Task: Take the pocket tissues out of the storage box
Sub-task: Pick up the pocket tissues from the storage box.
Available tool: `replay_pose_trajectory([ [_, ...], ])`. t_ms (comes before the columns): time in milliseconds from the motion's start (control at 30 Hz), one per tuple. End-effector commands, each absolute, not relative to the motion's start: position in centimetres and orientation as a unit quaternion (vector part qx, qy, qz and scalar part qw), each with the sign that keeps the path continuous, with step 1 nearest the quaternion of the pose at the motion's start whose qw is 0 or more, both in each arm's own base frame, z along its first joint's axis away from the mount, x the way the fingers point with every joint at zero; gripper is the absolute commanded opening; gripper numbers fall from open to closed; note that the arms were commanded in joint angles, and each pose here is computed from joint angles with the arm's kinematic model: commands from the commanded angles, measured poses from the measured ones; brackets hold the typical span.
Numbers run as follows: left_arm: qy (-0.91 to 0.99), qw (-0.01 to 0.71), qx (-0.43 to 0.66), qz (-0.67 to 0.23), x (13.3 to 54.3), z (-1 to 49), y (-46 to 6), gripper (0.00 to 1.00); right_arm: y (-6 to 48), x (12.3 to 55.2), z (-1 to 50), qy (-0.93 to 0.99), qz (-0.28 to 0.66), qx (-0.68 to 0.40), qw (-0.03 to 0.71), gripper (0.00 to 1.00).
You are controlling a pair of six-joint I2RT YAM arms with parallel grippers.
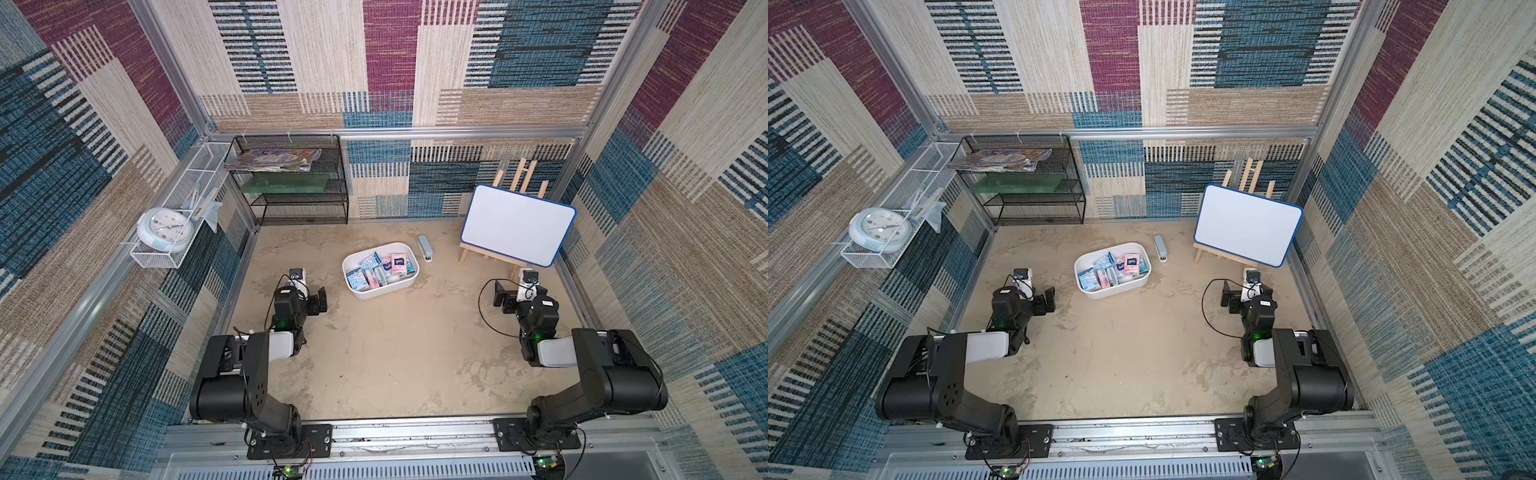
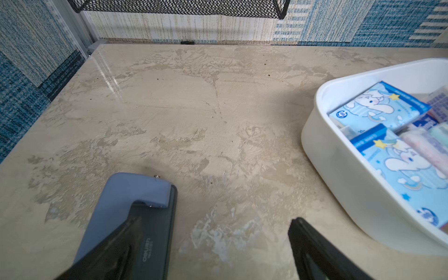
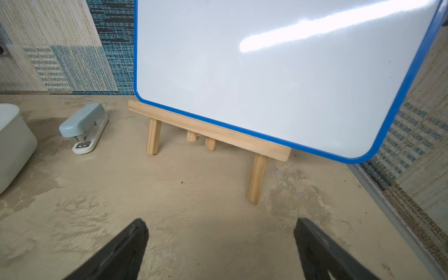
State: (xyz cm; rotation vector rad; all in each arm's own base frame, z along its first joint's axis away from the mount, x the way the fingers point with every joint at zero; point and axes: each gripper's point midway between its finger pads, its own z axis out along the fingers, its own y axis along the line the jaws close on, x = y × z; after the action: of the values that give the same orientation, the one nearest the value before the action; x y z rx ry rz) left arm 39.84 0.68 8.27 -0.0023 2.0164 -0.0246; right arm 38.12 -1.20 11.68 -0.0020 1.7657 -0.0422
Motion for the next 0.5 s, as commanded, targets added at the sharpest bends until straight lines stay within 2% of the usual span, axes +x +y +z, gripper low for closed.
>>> replay_pose_trajectory([
  [0,0.838,0.545,0.002,-0.011,40.2,8.98,0.62,0.99,-1.19,38.36,12.42,0.763,-0.017,0.0,0.646,1.0],
  [467,0.839,0.545,0.002,-0.011,40.23,8.97,0.59,1.0,-1.18,38.29,12.49,0.762,-0.017,0.0,0.647,0.99],
])
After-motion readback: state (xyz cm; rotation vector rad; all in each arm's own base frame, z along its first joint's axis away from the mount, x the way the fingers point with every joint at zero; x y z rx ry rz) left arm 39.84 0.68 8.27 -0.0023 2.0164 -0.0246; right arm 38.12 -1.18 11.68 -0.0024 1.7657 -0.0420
